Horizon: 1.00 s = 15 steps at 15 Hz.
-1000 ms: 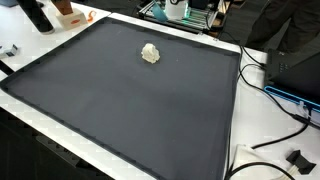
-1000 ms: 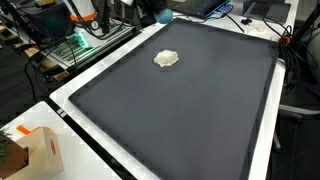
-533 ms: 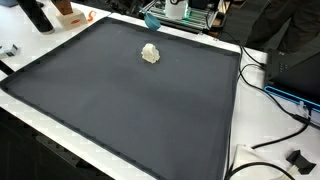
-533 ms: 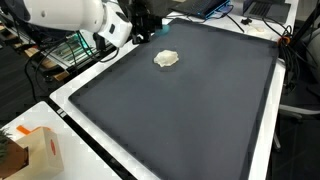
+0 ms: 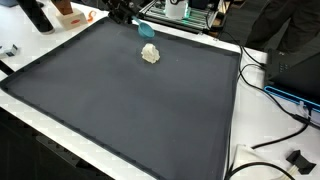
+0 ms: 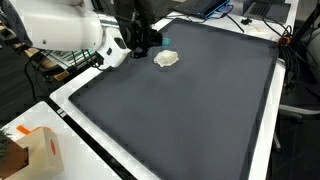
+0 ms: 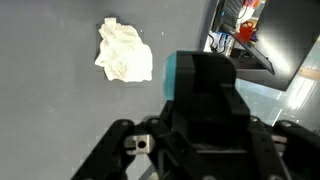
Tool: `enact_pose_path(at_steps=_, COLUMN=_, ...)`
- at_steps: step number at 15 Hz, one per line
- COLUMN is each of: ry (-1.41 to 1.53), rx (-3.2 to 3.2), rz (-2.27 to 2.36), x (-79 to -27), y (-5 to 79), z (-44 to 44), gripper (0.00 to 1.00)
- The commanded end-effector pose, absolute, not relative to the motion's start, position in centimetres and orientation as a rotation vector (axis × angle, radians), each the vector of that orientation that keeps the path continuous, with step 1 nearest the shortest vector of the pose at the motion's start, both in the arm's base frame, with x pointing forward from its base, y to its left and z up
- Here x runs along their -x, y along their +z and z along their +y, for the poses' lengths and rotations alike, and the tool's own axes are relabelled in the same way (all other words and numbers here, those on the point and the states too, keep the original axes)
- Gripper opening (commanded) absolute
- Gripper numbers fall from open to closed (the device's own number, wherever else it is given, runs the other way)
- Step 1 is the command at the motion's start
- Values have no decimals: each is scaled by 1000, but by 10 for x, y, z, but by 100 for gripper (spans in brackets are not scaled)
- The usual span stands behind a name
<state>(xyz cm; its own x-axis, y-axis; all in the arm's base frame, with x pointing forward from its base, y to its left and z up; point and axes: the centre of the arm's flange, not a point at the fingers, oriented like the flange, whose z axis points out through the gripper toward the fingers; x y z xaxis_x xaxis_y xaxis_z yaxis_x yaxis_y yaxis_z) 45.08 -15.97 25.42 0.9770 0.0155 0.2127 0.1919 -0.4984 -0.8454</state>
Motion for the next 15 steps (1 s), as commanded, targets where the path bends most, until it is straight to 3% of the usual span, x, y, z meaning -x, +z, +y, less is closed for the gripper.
enact_pose_path(at_steps=1, ry=-182, rx=2079, rz=-53, x=-462, y=239, z=-156, gripper=25)
enact_pose_path(at_steps=15, ry=-72, rx=2144, rz=101, x=-479, y=195, z=-148, gripper=25)
